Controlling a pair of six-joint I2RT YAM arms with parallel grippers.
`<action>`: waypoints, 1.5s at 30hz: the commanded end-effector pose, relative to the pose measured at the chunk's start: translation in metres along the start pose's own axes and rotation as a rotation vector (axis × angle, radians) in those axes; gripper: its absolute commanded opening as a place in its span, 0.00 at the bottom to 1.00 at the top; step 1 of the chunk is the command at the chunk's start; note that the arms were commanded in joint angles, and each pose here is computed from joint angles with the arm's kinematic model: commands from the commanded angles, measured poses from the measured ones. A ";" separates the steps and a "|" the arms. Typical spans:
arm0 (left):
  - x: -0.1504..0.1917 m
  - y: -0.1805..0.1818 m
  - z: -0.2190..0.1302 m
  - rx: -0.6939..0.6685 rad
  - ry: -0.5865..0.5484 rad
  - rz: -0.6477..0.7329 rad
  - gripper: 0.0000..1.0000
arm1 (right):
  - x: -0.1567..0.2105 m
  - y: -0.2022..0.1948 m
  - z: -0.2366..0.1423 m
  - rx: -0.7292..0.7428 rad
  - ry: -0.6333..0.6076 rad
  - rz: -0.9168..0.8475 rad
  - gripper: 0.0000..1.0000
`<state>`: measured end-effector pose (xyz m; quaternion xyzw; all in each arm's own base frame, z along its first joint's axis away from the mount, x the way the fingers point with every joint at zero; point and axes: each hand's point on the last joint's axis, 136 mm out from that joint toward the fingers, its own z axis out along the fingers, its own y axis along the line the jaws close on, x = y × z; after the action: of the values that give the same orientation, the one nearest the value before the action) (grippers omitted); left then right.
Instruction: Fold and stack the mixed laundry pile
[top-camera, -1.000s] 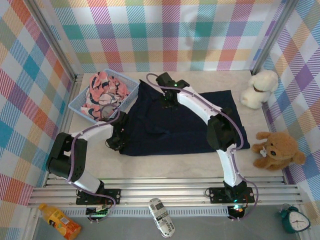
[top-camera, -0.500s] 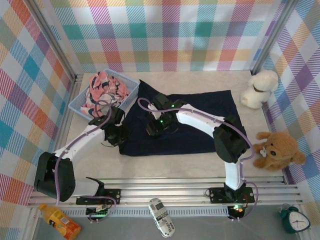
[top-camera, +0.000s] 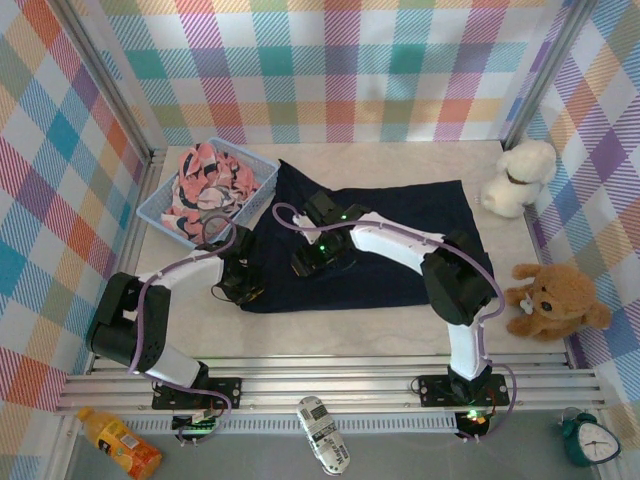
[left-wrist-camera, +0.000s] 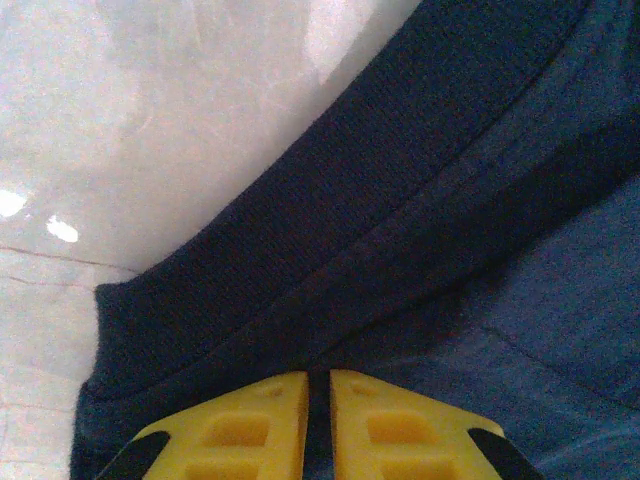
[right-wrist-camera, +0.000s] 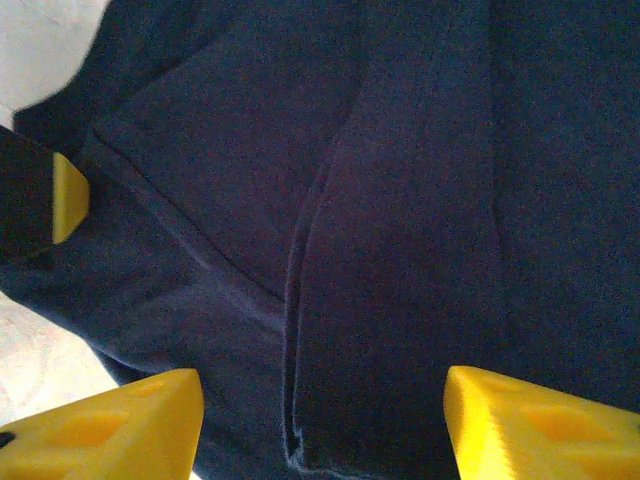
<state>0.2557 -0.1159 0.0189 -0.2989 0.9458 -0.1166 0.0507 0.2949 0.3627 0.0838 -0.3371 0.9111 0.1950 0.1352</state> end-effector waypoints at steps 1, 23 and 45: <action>0.008 0.014 0.012 -0.061 0.033 -0.006 0.15 | 0.006 -0.004 0.010 0.059 0.020 -0.061 0.66; 0.013 0.031 -0.004 -0.113 0.019 0.023 0.29 | -0.061 -0.140 -0.032 0.249 -0.102 0.561 0.75; 0.014 -0.038 0.002 -0.060 0.014 0.157 0.29 | 0.164 -0.174 -0.061 0.434 0.093 0.881 0.39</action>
<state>0.2824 -0.1672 0.0425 -0.2057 0.9693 -0.1190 0.0628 0.2913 0.1337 0.0389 0.0697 0.9938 0.0450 0.0745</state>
